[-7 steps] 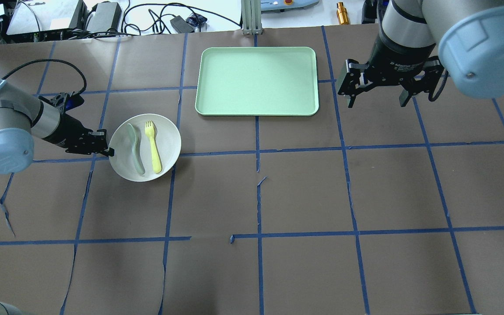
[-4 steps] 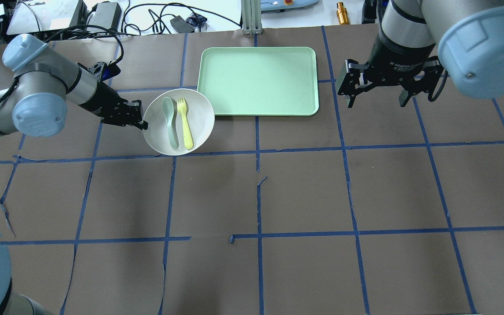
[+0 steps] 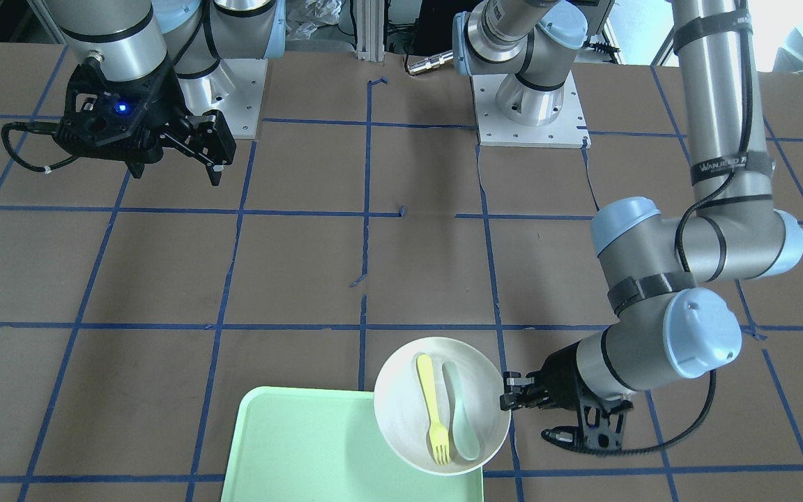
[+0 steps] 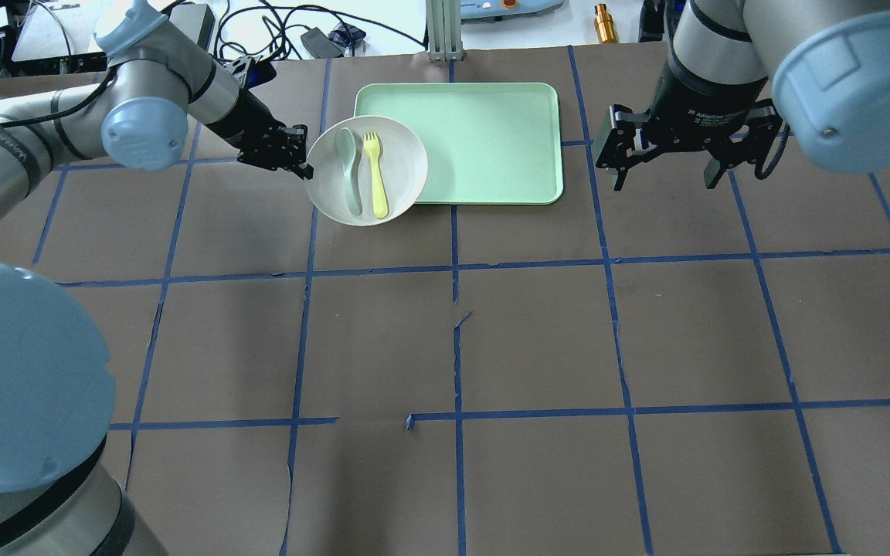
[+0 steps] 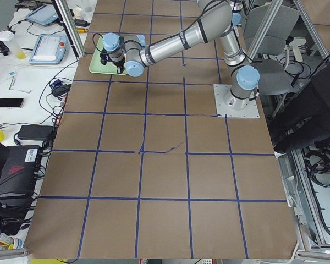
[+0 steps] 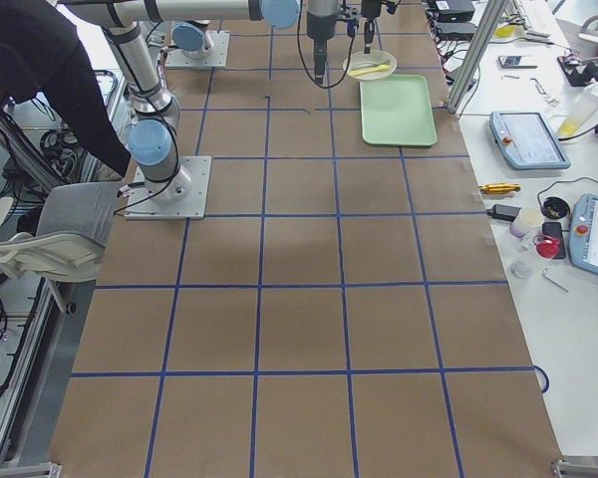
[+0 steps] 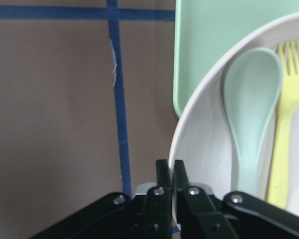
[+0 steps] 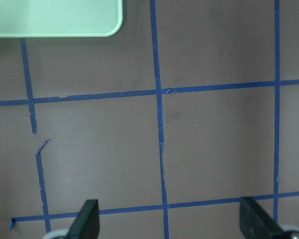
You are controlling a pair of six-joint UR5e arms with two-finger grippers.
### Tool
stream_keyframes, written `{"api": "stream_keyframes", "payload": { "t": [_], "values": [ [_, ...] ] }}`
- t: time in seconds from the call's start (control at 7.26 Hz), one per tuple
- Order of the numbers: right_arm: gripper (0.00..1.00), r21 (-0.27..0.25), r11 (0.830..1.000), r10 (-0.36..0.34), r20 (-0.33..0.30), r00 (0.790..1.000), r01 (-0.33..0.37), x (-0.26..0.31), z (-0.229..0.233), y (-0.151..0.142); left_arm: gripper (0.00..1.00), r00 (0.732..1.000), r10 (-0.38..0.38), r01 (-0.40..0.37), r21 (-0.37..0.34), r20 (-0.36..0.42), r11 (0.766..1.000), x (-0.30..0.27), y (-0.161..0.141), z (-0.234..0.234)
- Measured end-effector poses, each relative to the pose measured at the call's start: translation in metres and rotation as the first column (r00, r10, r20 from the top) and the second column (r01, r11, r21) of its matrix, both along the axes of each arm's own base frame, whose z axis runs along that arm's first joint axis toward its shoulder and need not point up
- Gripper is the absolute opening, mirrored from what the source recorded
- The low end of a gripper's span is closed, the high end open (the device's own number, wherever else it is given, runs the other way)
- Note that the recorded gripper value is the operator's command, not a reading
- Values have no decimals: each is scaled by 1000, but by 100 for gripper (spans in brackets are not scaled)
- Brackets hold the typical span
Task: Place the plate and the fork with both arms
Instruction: 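Slide the white plate with the left gripper onto the pale green tray, then open the left gripper and lift it away from the plate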
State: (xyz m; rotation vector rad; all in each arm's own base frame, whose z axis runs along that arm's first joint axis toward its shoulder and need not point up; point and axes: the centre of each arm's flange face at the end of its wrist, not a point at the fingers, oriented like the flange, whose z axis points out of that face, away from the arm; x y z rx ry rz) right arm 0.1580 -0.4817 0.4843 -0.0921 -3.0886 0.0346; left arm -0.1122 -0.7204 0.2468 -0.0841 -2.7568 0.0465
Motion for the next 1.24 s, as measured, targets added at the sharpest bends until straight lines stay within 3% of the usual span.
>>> {"api": "stream_keyframes", "payload": {
  "t": [0.28,0.55,1.24],
  "values": [
    [100,6,1000,-1,-3,1000,1,0,-3,1,0,1000,-22,22,9,11,1000,-37,-44,-3],
    [100,12,1000,-1,-8,1000,1,-1,-7,3,0,1000,-10,9,17,28,1000,-65,-69,-16],
    [100,13,1000,-1,-9,1000,1,-1,-7,3,0,998,23,-26,52,58,998,-120,-81,-51]
  ]
}}
